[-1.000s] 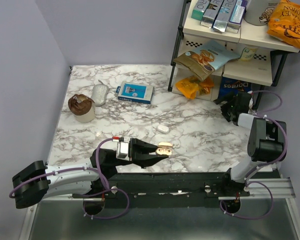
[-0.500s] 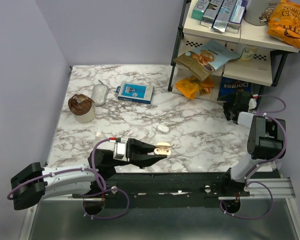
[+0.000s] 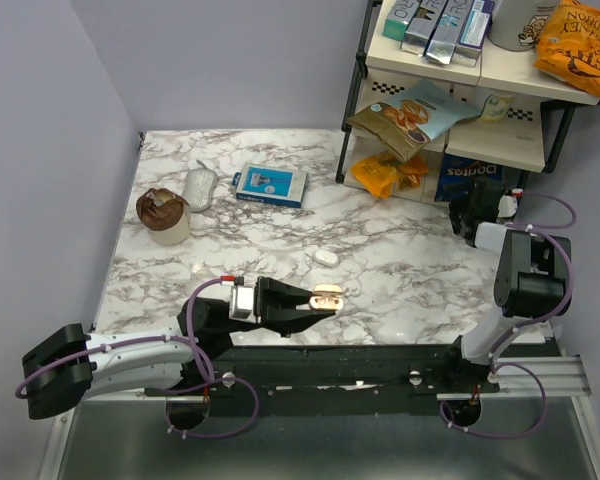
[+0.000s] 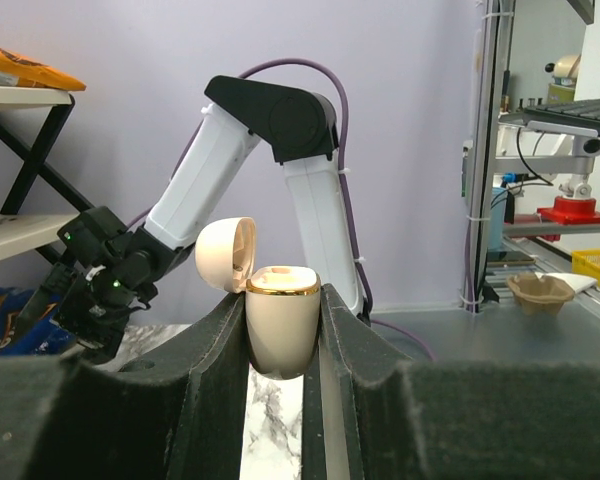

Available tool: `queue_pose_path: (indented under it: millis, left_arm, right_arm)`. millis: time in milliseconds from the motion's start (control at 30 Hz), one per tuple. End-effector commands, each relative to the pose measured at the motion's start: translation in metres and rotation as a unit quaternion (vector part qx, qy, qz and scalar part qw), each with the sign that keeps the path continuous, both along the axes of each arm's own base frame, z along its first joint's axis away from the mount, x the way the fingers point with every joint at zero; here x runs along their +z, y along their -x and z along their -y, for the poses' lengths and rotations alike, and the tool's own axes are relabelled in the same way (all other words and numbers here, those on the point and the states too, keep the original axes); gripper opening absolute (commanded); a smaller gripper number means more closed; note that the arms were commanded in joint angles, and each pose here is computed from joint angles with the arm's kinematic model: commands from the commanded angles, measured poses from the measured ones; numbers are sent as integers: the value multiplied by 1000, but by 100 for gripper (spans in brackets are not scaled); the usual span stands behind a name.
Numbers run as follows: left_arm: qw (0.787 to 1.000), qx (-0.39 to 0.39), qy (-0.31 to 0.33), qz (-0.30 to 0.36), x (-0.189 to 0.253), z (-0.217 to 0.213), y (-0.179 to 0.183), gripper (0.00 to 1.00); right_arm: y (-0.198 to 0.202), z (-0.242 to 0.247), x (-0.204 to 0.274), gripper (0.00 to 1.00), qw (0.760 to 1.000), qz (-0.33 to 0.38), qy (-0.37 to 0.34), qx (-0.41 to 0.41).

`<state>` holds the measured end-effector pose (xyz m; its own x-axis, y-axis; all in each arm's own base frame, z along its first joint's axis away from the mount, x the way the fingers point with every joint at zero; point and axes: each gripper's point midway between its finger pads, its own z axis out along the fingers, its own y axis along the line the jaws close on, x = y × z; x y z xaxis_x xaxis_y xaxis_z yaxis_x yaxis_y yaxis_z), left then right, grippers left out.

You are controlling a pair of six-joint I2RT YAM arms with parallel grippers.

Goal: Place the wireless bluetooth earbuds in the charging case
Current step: Move the earbud to the center of the board.

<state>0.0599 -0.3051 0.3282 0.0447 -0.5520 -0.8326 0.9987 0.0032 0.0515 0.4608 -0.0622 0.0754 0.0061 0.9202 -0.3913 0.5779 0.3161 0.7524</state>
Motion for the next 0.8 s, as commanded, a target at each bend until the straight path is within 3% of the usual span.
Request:
queue_pose_path:
  millis: [0,533,767]
  left_arm:
    - [1000,8,14,20,8,-3,1,0]
    - [1000,17,5,23,3,0,-2,0]
    - [1000,11,8,25,6,-1,0,0]
  right_arm:
    - [-15,9,-1,100,1000,3,-2,-22]
    - [-23,3,-22,100,999,-48,-14,6]
    - [-5,-10,-46,100,995,-92,-28,33]
